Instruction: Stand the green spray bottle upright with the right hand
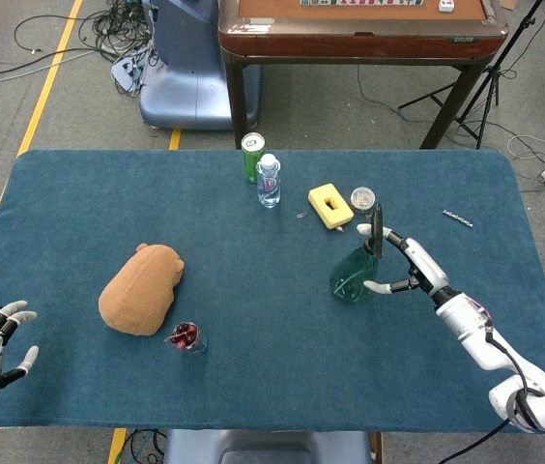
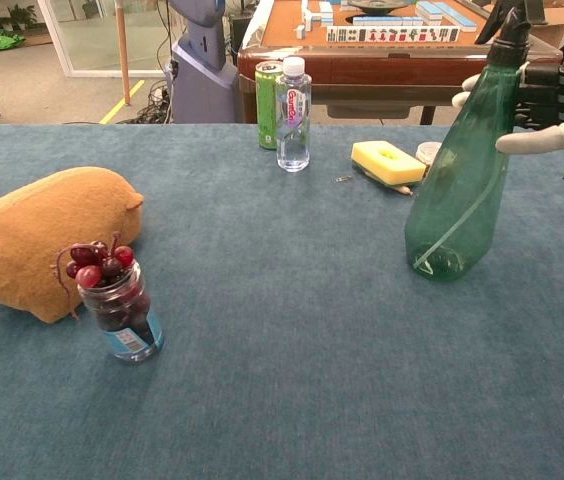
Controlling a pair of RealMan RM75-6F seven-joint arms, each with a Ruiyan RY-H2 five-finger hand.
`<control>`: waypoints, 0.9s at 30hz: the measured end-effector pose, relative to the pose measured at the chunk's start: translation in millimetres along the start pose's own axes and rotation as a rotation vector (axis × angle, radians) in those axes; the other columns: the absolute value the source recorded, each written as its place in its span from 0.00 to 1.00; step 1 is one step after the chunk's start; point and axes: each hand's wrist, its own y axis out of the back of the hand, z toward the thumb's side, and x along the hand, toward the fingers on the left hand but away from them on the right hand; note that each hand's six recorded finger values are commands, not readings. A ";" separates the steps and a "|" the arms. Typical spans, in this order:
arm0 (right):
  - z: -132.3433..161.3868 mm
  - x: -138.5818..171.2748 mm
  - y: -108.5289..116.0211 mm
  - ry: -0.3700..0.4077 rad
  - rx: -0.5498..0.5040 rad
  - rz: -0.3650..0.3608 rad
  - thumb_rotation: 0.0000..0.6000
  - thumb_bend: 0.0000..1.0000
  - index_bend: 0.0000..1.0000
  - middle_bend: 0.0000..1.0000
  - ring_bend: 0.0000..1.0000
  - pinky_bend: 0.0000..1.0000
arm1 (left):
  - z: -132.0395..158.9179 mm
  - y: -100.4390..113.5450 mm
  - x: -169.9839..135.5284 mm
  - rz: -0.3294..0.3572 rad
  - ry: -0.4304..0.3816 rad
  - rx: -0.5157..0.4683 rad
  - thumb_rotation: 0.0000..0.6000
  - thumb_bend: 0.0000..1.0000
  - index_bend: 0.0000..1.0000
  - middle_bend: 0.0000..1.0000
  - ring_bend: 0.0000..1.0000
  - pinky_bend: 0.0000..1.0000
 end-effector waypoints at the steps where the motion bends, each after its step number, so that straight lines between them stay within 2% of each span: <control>1: 0.5 1.9 1.9 -0.002 0.018 -0.003 1.00 0.08 0.21 0.14 0.07 0.02 | 0.9 -0.1 0.6 0.000 -0.003 0.000 1.00 0.33 0.33 0.23 0.21 0.25; 6: 0.9 8.0 9.2 -0.012 0.089 -0.017 1.00 0.08 0.21 0.14 0.06 0.01 | 1.4 1.1 1.6 0.004 -0.006 0.000 1.00 0.33 0.33 0.23 0.21 0.25; 9: 0.8 12.3 15.2 -0.014 0.185 -0.029 1.00 0.15 0.21 0.14 0.06 0.01 | 0.9 1.6 2.3 0.006 -0.005 0.002 1.00 0.33 0.33 0.23 0.21 0.25; 11: 1.3 16.3 20.5 -0.011 0.289 -0.045 1.00 0.21 0.21 0.18 0.07 0.02 | 1.3 1.7 2.9 0.008 -0.006 0.001 1.00 0.33 0.33 0.23 0.21 0.25; 15: 4.5 29.4 32.6 -0.003 0.529 -0.103 1.00 0.23 0.21 0.25 0.12 0.06 | 2.1 1.3 4.5 0.009 -0.012 0.005 1.00 0.33 0.33 0.23 0.21 0.25; 19: 7.9 60.5 48.9 -0.031 0.792 -0.202 1.00 0.23 0.21 0.27 0.14 0.11 | 3.4 1.5 7.8 0.014 -0.018 0.004 1.00 0.33 0.33 0.23 0.21 0.25; 22: 7.2 89.5 58.2 -0.080 0.897 -0.264 1.00 0.23 0.21 0.27 0.14 0.12 | 5.7 1.6 10.2 0.017 -0.026 0.002 1.00 0.33 0.33 0.23 0.21 0.25; 27: -1.0 146.0 69.0 -0.189 0.944 -0.350 1.00 0.23 0.21 0.28 0.14 0.12 | 10.9 2.7 13.5 0.026 -0.041 -0.004 1.00 0.33 0.33 0.23 0.21 0.25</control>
